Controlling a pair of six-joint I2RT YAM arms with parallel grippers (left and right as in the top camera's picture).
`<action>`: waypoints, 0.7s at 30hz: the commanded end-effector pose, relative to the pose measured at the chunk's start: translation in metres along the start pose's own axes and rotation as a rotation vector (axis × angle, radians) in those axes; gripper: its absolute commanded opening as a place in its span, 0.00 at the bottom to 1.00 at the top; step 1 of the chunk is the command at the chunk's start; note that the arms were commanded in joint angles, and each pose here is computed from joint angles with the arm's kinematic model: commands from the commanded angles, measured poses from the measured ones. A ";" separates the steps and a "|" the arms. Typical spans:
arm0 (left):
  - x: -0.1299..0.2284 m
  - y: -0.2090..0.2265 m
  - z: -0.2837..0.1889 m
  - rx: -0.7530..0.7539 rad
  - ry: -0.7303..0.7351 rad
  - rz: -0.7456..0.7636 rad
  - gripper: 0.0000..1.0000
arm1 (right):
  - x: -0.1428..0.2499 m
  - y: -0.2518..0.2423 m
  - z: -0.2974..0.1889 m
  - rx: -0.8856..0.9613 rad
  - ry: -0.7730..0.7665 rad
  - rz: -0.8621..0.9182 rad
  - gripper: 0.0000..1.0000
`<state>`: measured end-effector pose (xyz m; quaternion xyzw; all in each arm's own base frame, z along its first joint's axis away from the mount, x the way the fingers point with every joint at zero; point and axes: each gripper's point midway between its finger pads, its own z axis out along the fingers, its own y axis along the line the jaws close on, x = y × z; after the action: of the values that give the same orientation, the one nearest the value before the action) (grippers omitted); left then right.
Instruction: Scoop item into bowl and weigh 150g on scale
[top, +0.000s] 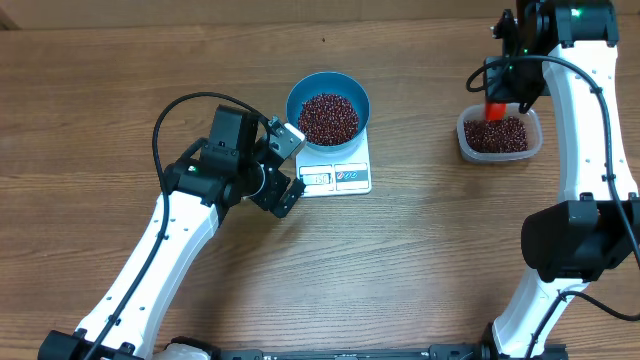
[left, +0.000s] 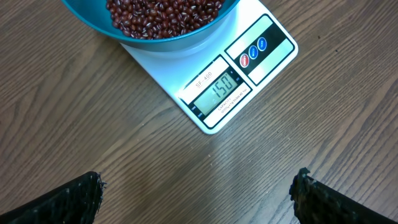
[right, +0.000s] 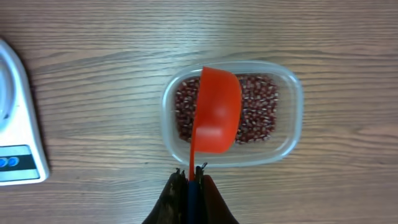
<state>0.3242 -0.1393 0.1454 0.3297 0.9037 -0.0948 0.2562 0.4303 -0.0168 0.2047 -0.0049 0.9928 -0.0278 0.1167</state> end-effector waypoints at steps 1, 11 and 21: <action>-0.002 0.001 -0.006 -0.005 -0.020 -0.010 1.00 | -0.007 0.009 -0.021 -0.079 -0.070 0.015 0.04; -0.002 0.001 -0.006 -0.005 -0.020 -0.010 1.00 | -0.024 -0.005 -0.090 -0.295 -0.308 0.121 0.04; -0.002 0.001 -0.006 -0.005 -0.020 -0.010 1.00 | -0.003 -0.092 -0.128 -0.553 -0.420 0.431 0.04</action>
<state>0.3242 -0.1393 0.1454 0.3297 0.9037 -0.0948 0.2562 0.4121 -0.0952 0.3136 0.1542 0.9161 0.2281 0.2915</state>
